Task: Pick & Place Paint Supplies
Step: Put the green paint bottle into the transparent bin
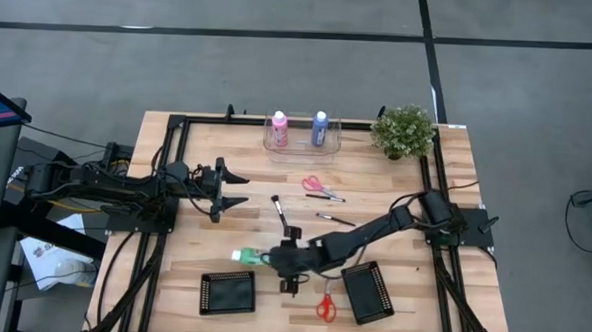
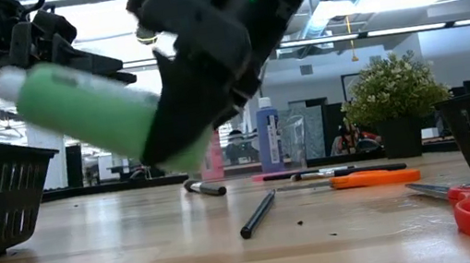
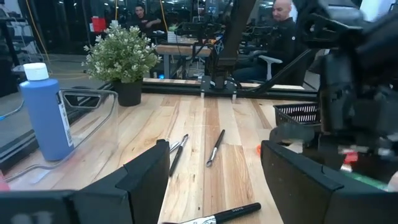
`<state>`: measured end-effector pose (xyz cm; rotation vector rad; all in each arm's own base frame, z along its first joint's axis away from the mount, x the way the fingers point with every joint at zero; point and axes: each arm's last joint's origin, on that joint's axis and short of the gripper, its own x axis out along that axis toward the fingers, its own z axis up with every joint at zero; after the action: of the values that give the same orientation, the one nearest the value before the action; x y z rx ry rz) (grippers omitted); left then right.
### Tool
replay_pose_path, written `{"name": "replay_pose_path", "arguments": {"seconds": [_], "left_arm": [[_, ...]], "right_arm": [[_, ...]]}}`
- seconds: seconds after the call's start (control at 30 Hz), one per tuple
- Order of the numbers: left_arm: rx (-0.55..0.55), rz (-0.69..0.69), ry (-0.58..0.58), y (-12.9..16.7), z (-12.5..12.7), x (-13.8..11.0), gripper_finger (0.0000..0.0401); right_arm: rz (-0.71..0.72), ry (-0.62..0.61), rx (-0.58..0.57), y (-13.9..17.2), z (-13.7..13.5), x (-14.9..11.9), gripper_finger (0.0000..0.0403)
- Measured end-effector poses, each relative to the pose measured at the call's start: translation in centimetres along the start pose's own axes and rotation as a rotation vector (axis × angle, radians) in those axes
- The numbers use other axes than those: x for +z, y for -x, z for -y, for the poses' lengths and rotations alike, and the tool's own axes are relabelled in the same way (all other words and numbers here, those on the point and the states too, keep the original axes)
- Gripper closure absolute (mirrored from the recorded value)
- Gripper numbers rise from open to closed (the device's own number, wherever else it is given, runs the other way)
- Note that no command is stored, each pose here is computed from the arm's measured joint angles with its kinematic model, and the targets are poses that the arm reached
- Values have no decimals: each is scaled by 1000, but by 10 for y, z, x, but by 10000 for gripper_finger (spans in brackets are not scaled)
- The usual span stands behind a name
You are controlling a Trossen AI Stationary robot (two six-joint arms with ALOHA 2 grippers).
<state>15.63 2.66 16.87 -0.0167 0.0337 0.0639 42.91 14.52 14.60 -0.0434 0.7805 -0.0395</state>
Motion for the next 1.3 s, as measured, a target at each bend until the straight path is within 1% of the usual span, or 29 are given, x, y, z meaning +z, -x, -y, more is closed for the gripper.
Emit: {"name": "replay_pose_path", "arguments": {"seconds": [0.17,0.23,0.33,0.4,0.53,0.63,0.73,0.87,0.93,1.07,1.2,1.3], "left_arm": [[-8,40,-12,0,0,4,161],[-44,81,-19,0,1,8,161],[-119,172,-37,2,4,17,161],[-150,228,-31,3,5,22,161],[-167,298,-12,4,5,29,158],[-165,278,22,-3,4,32,148],[-144,265,44,-20,2,37,136],[-135,321,13,-47,-3,48,126],[-138,309,2,-59,-7,49,125],[-174,297,-20,-79,-14,49,125],[-187,288,-9,-87,-20,47,125],[-204,290,-11,-95,-21,48,125]], "right_arm": [[225,-36,1,17,21,-13,250],[317,-73,-2,25,32,-19,250],[416,-103,-15,35,50,-36,250],[493,-120,-23,42,62,-46,250],[645,-135,-41,59,81,-61,250],[691,-119,-61,62,91,-70,250],[704,-93,-61,62,99,-70,250],[708,-54,-70,61,107,-69,250],[721,-40,-80,61,112,-68,250],[760,-47,-77,63,124,-69,250],[793,-68,-78,66,135,-75,250],[788,-86,-68,65,143,-77,251]]}}
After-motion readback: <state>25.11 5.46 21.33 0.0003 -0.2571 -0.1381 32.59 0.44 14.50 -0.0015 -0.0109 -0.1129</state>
